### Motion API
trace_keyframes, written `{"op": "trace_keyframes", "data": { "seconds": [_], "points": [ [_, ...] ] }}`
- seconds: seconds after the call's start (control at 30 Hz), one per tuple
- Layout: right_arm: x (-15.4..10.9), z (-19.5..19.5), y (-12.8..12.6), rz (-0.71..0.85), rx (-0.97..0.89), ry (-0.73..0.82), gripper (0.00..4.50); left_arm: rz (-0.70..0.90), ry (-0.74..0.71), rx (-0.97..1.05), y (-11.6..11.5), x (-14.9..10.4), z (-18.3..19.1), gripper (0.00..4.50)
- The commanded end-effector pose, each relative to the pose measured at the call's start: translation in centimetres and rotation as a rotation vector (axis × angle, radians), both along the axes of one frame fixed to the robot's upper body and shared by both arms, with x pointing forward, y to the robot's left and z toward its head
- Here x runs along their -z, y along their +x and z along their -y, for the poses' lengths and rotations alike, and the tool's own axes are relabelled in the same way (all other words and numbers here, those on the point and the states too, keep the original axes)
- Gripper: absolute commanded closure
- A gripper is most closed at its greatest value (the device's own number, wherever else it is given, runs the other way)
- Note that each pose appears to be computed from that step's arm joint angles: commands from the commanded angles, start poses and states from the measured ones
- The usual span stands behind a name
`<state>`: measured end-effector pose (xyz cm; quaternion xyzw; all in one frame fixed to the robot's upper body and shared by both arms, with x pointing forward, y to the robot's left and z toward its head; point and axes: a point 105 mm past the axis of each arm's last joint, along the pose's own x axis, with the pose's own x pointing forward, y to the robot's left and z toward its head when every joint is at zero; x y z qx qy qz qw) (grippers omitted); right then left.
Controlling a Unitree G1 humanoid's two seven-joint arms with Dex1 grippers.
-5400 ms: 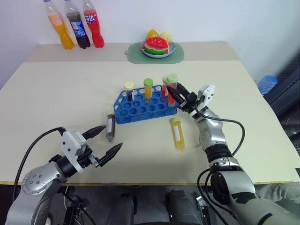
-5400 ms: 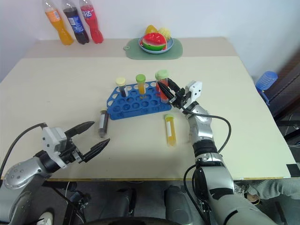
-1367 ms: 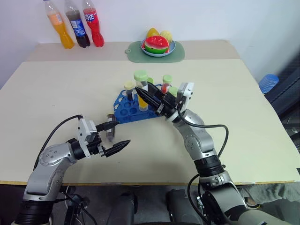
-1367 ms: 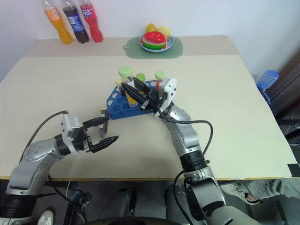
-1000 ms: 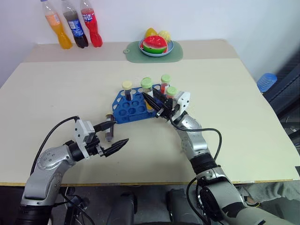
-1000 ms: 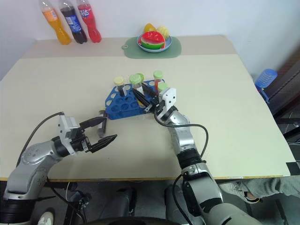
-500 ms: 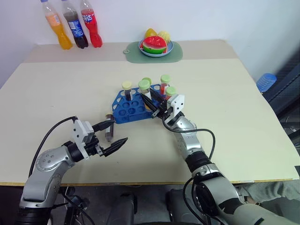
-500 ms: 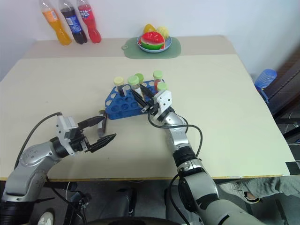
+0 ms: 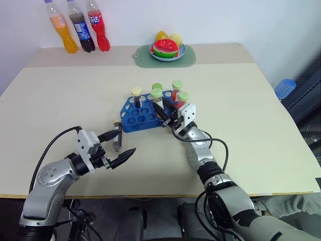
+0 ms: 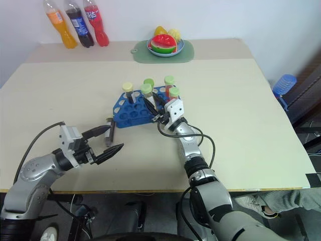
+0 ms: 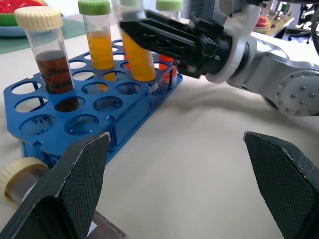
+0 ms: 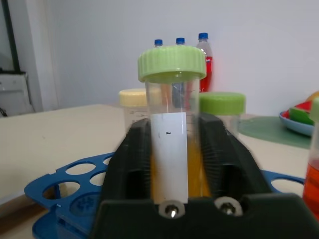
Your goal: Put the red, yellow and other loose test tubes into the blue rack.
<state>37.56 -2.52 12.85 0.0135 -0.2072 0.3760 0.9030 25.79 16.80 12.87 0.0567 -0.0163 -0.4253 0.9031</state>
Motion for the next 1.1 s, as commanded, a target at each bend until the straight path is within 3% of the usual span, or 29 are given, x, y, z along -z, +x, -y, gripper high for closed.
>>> {"op": "trace_keyframes", "data": {
  "seconds": [0.03,0.07,0.1,0.33,0.47,0.6,0.77,0.9,1.1],
  "points": [
    [-1.5,-1.0,-1.0,0.075,-0.047,0.006,0.71,0.045,-0.017,0.003,-0.2,-1.2,0.3,0.0],
    [-1.6,-1.0,-1.1,0.091,-0.047,-0.003,0.2,0.045,-0.017,0.0,-0.2,-1.1,0.3,0.0],
    [-1.8,-0.9,-1.4,0.125,-0.038,-0.041,0.06,0.043,-0.021,-0.014,-0.1,-1.1,0.3,0.0],
    [-2.0,1.8,-5.5,0.185,-0.201,-0.237,0.06,-0.025,-0.161,-0.267,1.4,-2.0,-1.3,0.0],
    [-0.8,5.4,-8.6,0.094,-0.325,-0.417,0.06,-0.16,-0.065,-0.548,2.4,-0.9,-3.3,0.0],
    [-1.7,8.3,-10.5,0.045,-0.397,-0.52,0.06,-0.292,-0.078,-0.655,2.7,-1.0,-3.1,0.0],
    [-4.1,8.0,-11.6,0.078,-0.467,-0.537,0.06,-0.446,-0.091,-0.765,3.7,-1.1,-2.9,0.0],
    [-4.0,7.1,-12.2,0.095,-0.537,-0.567,0.06,-0.627,-0.066,-0.787,4.5,0.3,-1.4,0.0],
    [-4.3,6.4,-12.2,0.127,-0.561,-0.558,0.06,-0.69,-0.027,-0.837,5.7,0.9,-1.1,0.0]
  ]
}}
